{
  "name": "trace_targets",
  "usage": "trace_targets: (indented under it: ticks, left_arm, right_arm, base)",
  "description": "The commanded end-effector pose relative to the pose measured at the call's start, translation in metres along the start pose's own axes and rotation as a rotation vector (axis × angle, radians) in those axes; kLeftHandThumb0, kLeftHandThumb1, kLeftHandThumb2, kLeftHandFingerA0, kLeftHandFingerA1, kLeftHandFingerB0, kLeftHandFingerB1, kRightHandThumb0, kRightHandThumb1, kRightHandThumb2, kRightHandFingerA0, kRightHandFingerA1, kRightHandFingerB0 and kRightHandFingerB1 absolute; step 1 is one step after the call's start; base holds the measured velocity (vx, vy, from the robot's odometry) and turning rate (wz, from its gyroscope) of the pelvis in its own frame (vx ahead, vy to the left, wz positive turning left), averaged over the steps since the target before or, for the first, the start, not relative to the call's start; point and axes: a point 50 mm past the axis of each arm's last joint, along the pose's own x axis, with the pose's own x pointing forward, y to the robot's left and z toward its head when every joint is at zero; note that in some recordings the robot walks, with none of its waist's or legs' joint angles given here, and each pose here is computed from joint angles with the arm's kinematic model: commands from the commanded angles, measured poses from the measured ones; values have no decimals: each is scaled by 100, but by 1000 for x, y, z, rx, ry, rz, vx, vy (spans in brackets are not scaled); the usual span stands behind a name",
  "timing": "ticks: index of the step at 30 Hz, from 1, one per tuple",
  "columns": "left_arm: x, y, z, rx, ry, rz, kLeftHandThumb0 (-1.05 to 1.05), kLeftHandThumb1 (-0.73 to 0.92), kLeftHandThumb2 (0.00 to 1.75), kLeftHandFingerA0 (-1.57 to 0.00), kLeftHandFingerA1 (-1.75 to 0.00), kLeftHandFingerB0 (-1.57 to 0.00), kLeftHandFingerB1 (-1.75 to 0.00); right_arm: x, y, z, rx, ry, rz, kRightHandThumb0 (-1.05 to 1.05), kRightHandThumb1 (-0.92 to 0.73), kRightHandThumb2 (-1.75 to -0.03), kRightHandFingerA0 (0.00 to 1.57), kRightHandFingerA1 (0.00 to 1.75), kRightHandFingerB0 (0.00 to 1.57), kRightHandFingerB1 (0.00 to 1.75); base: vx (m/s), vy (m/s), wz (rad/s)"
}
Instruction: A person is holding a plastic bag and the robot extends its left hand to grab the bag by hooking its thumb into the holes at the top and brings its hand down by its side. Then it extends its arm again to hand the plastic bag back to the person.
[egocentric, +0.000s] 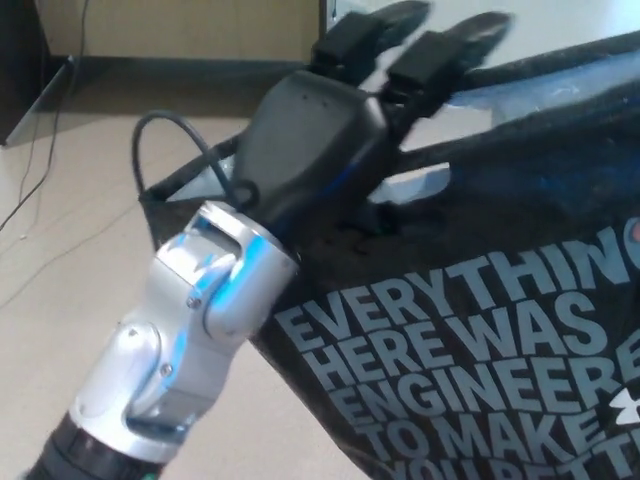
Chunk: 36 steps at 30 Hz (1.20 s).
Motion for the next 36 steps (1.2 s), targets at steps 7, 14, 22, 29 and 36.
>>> trace_targets:
  ticks: [7,14,22,29,36]
  left_arm:
    - [7,7,-32,139,76,114,-56,41,67,-21,-42,-14,-35]
    - [12,7,-31,129,55,189,-54,41,69,-28,-44,-17,-37]
    - [15,0,-20,83,32,209,-53,42,69,-29,-44,-21,-38]
    - [19,-6,-14,87,33,216,-56,42,71,-32,-45,-21,-38]
    - [27,-15,-5,69,21,227,-51,51,56,-40,-37,-27,-30]
  right_arm:
    - [0,-7,-1,-14,-1,-16,-41,-56,-82,62,58,40,48]
    - [2,-7,2,10,-7,-21,-33,-66,-60,70,53,48,37]
    - [3,-9,4,1,-19,-22,-33,-66,-60,69,49,48,38]
    - [4,-11,6,-17,-22,-25,-41,-56,-82,64,60,43,49]
    - [3,-10,6,-7,-34,-25,-33,-66,-60,70,51,49,38]
  base:
    - [0,0,0]
    - [0,0,0]
    - [0,0,0]
    - [0,0,0]
    - [0,0,0]
